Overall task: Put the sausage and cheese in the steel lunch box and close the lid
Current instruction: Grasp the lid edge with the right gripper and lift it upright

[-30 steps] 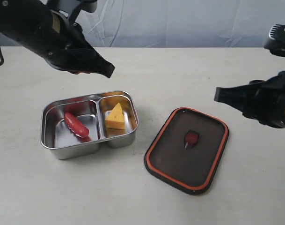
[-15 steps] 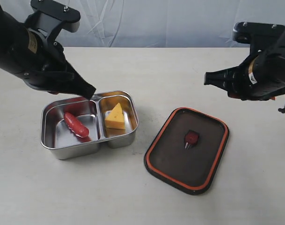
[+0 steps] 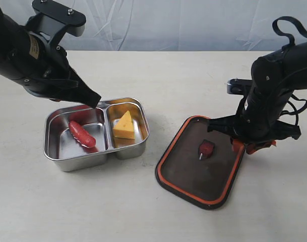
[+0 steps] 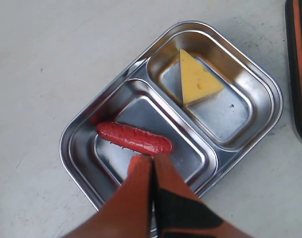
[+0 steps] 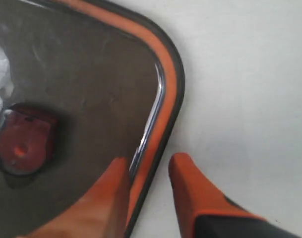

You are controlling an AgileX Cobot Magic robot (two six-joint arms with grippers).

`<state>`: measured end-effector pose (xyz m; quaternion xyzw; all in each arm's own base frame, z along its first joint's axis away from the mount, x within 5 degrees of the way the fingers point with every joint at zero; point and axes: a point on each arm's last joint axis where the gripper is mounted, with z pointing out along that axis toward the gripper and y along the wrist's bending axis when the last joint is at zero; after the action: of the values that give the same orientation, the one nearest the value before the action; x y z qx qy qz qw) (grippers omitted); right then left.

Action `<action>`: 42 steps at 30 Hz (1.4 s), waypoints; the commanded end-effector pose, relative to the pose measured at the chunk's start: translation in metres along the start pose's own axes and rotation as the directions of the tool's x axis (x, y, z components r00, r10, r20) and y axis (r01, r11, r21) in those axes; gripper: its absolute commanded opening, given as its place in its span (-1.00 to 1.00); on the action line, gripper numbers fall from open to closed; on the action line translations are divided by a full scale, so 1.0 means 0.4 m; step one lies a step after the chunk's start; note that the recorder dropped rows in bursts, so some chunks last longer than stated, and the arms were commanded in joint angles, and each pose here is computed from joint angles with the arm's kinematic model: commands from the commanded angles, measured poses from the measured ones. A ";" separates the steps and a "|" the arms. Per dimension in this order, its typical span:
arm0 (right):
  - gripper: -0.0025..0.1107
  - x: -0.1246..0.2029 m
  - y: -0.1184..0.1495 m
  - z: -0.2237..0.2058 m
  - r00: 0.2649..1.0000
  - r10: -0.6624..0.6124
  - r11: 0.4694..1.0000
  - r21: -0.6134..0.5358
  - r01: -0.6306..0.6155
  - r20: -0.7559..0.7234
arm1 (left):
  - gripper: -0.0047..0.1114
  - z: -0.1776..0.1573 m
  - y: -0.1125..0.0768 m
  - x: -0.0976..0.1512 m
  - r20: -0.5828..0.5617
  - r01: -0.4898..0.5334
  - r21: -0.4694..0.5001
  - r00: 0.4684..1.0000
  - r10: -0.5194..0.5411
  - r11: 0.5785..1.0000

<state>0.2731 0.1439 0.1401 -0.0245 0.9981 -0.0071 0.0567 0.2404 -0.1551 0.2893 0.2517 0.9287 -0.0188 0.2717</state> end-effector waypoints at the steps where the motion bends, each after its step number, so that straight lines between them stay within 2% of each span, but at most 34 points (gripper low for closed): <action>1: -0.41 -0.006 0.003 0.034 1.000 0.011 1.000 -0.003 -0.011 -0.027 | -0.92 -0.006 0.002 0.001 0.011 0.003 -0.003 1.000 -0.003 1.000; 9: -0.43 0.002 0.006 0.091 0.995 0.020 1.000 0.016 -0.019 -0.093 | -0.92 -0.006 0.002 0.002 0.005 0.002 -0.005 1.000 -0.002 1.000; 11: -0.63 0.001 0.003 0.096 0.996 0.002 0.999 0.032 0.001 -0.094 | -0.92 -0.006 0.003 0.003 0.000 0.002 -0.006 1.000 -0.002 1.000; 13: -0.97 0.000 -0.001 0.097 0.996 -0.022 0.998 0.049 0.026 -0.090 | -0.86 -0.006 0.002 0.004 -0.006 0.003 -0.006 1.000 -0.003 1.000; 17: -0.96 -0.002 -0.009 0.093 0.995 -0.061 0.995 0.077 0.067 -0.081 | -0.63 -0.006 -0.001 0.004 -0.003 0.018 0.010 1.000 -0.018 1.000; 20: -0.96 -0.009 -0.015 0.071 0.995 -0.087 0.991 0.094 0.091 -0.048 | -0.38 -0.007 -0.010 -0.005 0.034 0.044 0.048 0.998 -0.046 0.998; 24: -0.96 -0.024 -0.028 0.007 0.993 -0.105 0.988 0.122 0.097 0.057 | -0.03 -0.009 -0.026 -0.022 0.100 0.085 0.127 0.990 -0.098 0.988; 26: -0.96 -0.030 -0.036 -0.036 0.986 -0.110 0.987 0.133 0.093 0.122 | 0.06 -0.012 -0.036 -0.031 0.133 0.097 0.179 0.984 -0.122 0.979; 29: -0.96 -0.034 -0.044 -0.097 0.971 -0.108 0.989 0.125 0.082 0.215 | 0.07 -0.018 -0.051 -0.046 0.175 0.132 0.260 0.968 -0.181 0.957; 35: -0.96 -0.031 -0.048 -0.207 0.920 -0.076 0.997 0.034 0.068 0.384 | 0.07 -0.031 -0.071 -0.072 0.239 0.183 0.387 0.927 -0.290 0.904; 39: -0.96 -0.028 -0.045 -0.254 0.887 -0.039 0.998 -0.034 0.061 0.460 | 0.07 -0.033 -0.061 -0.079 0.230 0.247 0.430 0.900 -0.370 0.869; 42: -0.96 -0.029 -0.037 -0.272 0.869 0.007 0.994 -0.102 0.050 0.495 | 0.07 -0.033 -0.051 -0.078 0.204 0.264 0.464 0.897 -0.392 0.845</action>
<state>0.2732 0.1297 0.2410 -0.0533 0.9564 0.0234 0.2861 0.2461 -0.1883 0.3104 0.1464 0.8863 -0.2815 0.3374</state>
